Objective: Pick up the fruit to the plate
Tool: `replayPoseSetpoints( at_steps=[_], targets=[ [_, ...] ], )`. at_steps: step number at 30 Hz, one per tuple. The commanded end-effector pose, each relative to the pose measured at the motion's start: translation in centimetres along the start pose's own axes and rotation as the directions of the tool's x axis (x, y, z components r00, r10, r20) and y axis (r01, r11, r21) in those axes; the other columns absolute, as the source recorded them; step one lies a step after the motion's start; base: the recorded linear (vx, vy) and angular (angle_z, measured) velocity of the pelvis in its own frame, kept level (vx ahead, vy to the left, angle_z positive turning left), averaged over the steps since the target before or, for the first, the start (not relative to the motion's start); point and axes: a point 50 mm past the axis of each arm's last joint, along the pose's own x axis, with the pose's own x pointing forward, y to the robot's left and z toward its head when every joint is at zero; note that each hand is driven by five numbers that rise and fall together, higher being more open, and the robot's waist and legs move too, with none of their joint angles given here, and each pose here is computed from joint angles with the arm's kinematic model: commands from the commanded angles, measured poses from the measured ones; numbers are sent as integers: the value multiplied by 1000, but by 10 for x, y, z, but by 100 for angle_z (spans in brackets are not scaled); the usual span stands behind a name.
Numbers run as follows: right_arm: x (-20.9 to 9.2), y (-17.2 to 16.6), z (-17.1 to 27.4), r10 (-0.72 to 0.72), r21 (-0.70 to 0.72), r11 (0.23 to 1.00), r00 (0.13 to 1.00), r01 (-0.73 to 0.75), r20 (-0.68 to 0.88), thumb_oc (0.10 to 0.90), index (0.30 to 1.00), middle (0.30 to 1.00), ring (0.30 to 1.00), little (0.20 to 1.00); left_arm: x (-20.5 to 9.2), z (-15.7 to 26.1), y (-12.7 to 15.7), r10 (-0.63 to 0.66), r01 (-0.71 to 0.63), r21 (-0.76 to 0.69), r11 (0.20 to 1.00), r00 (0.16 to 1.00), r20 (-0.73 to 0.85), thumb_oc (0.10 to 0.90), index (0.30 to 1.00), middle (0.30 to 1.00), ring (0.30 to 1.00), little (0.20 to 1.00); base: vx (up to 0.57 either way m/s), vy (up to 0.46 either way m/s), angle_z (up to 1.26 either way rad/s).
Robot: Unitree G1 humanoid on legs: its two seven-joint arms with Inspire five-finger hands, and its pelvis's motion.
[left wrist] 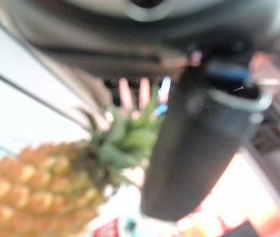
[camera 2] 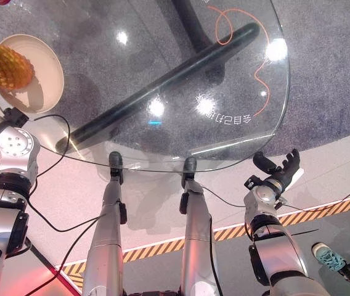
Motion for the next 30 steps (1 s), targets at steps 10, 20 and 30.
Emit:
replayPoseSetpoints(
  at_steps=[10, 20, 30],
  targets=[
    [-2, -29, -11, -100, 6, 995, 995, 100, 31, 800, 900, 900, 900, 900, 2, 16, 5, -47, 61, -101, 993, 990, 136, 800, 900, 900, 900, 900, -7, -5, 0],
    [-8, -48, -30, -144, -27, 989, 989, 144, -15, 800, 900, 900, 900, 900, -20, 1, 17, -100, 107, -80, 991, 991, 83, 800, 900, 900, 900, 900, 3, 0, 0],
    [-25, -97, -79, -144, -183, 977, 971, 109, -191, 800, 900, 900, 900, 900, -56, -42, 59, -177, 188, 66, 980, 973, -146, 800, 900, 900, 900, 900, 73, 8, -1]
  ],
)
